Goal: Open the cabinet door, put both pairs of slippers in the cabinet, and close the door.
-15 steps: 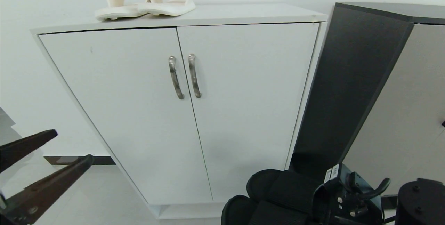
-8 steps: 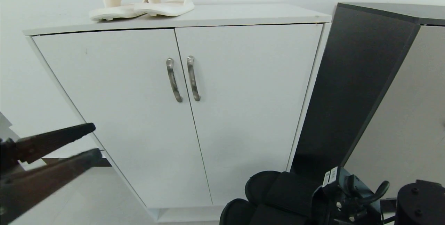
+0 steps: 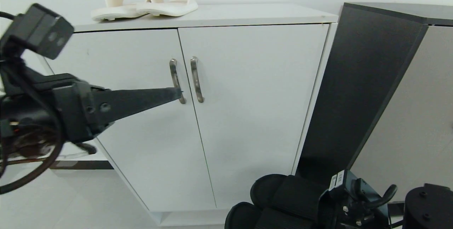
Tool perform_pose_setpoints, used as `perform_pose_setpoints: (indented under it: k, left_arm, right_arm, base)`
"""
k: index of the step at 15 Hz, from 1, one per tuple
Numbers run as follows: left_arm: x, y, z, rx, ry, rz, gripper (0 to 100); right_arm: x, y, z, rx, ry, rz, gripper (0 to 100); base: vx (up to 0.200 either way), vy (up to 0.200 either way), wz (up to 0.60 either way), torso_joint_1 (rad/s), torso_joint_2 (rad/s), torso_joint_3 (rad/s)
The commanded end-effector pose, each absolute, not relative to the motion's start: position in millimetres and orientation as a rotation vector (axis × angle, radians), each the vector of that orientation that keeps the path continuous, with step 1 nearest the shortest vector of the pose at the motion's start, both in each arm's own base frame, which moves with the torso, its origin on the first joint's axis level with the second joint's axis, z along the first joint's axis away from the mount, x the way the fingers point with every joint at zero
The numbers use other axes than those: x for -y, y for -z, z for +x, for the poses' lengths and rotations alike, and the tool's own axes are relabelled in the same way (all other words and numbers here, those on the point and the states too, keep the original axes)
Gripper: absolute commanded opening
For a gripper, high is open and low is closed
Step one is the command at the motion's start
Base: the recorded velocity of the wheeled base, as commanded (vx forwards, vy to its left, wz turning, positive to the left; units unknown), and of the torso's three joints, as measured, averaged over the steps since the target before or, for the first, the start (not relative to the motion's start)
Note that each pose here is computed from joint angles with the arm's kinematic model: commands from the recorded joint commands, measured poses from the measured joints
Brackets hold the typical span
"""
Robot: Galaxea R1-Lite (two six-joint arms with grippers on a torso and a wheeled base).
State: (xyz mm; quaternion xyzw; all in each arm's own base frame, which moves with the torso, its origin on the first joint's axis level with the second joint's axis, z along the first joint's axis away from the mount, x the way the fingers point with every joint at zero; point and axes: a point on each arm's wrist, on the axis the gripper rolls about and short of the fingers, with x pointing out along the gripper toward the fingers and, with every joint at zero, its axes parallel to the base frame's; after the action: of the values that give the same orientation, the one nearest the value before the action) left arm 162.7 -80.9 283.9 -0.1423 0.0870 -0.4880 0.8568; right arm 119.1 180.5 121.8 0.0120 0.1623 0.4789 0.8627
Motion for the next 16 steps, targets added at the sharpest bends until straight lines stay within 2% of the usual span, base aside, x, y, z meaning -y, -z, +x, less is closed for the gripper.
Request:
perform_pose_setpoints:
  k: [1, 3, 7, 16]
  left_arm:
    - [97, -264, 209, -0.243, 0.989, -0.305, 100]
    - [97, -268, 222, -0.188, 0.862, -0.303, 100]
    - [97, -275, 223, -0.160, 0.843, -0.302, 100]
    - [105, -269, 250, -0.175, 0.783, -0.298, 100]
  right_arm:
    - [-180, -122, 119, -0.340, -1.005, 0.026, 0]
    - [-181, -122, 119, -0.342, -1.006, 0.026, 0]
    - [-180, -122, 119, -0.342, -1.006, 0.026, 0]
    - [-180, -120, 117, -0.349, -1.012, 0.020, 0]
  base:
    - [0.000, 0.000, 0.00, 0.000, 0.00, 0.000]
    - [0.000, 0.000, 0.00, 0.000, 0.00, 0.000]
    - [0.000, 0.000, 0.00, 0.000, 0.00, 0.000]
    - [0.000, 0.000, 0.00, 0.000, 0.00, 0.000]
